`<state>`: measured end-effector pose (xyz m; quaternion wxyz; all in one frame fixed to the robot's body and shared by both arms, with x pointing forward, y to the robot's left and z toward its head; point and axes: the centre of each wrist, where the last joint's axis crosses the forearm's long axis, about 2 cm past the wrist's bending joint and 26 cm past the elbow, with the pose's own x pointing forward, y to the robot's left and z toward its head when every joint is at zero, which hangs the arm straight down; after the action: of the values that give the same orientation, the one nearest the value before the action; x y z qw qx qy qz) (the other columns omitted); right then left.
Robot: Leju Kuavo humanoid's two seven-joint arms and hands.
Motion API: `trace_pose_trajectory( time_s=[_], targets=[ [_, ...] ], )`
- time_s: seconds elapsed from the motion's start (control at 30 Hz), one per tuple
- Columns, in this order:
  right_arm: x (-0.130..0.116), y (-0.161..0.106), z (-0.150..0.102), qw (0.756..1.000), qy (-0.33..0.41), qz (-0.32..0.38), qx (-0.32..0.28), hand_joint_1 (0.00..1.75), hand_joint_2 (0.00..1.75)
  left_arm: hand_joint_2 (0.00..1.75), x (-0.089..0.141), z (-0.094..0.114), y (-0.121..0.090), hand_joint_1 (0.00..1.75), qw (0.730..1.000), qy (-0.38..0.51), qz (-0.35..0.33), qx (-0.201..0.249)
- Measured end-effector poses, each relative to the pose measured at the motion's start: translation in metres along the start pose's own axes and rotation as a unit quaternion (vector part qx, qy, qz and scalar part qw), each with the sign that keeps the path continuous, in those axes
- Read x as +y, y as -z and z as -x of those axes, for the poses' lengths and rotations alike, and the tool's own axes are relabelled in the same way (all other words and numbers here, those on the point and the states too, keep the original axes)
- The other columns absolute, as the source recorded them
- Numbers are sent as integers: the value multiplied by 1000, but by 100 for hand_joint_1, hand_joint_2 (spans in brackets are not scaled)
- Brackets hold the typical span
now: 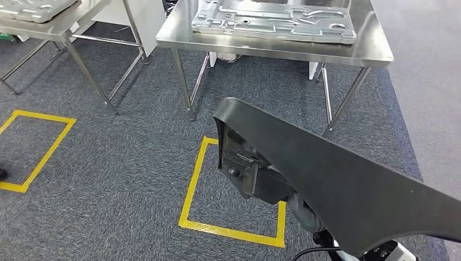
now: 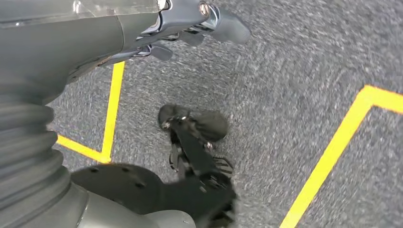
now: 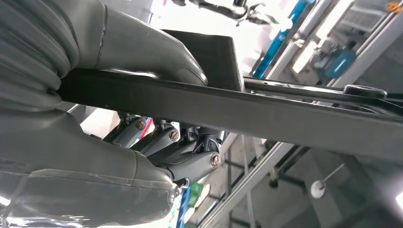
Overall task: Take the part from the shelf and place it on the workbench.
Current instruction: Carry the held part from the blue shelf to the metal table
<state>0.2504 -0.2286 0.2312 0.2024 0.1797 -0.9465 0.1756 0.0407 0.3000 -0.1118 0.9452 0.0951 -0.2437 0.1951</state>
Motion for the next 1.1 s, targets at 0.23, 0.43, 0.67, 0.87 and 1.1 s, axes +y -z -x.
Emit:
trace_pose_trajectory(
  time_s=[0.23,0.43,0.67,0.87,1.1],
  targets=[
    [2,-5,0,1000,-7,11,8,175,175,175,3,2,0,0,1000,13,11,-3],
    [3,-9,0,1000,-10,17,15,175,175,175,2,-2,1,0,1000,11,22,-8],
    [4,-11,1,1000,-9,17,20,175,175,175,4,2,-1,0,1000,10,23,-6],
    [3,-9,2,1000,-7,16,18,175,175,175,3,2,0,0,1000,10,24,-11],
    [4,-11,1,1000,-8,19,21,175,175,175,4,3,-1,0,1000,11,26,-12]
  ],
)
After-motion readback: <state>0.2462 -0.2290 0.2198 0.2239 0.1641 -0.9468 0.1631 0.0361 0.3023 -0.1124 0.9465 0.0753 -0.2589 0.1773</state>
